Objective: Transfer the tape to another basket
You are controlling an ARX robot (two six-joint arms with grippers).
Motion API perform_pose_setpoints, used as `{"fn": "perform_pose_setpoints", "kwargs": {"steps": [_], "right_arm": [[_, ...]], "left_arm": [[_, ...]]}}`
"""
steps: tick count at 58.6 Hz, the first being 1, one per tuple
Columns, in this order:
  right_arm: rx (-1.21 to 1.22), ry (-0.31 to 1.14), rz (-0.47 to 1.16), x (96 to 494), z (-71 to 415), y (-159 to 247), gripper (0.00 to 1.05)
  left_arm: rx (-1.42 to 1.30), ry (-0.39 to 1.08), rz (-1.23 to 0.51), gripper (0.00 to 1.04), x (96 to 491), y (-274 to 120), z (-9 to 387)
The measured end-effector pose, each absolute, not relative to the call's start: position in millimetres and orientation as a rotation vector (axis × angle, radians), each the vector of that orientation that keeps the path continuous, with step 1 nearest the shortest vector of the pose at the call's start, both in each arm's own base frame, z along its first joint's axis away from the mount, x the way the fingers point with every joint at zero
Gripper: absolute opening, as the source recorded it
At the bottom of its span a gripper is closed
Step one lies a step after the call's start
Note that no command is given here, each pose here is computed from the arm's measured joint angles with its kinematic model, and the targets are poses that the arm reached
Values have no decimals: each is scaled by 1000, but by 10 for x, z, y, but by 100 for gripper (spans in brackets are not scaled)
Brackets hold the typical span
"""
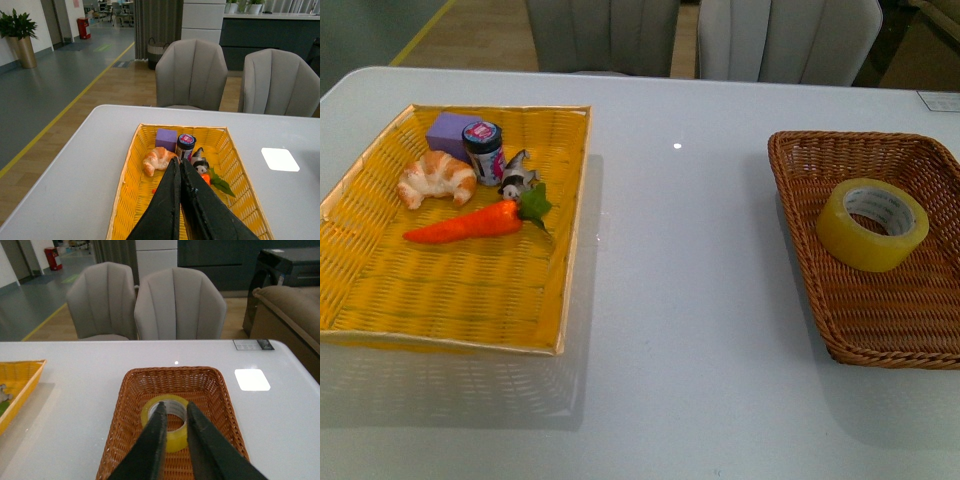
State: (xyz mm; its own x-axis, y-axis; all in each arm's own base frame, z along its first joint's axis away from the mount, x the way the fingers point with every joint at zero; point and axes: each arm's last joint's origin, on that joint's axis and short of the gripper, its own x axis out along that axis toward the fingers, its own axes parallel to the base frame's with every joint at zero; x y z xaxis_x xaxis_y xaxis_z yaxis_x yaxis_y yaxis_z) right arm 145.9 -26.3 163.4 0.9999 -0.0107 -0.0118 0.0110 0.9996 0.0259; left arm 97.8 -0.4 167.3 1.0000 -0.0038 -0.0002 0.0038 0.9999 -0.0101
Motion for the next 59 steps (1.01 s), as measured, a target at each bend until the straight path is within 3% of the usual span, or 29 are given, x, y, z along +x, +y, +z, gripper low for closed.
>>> {"fn": "perform_pose_setpoints", "kwargs": {"steps": [2,5,24,59], "right_arm": [[22,8,-12,1442,1647,-241,4],[13,6,-10,1421,1660,-214,2],[5,-19,0,1265,1731,-13,2],[5,-23,-1,1102,1738,-3,2]], "left_arm": [[-10,0,-4,2,978,-4,1673],[-10,1,-4,2,978,-4,1672],[-10,1,-4,2,978,-4,1672],[-10,1,-4,2,978,-4,1672]]}}
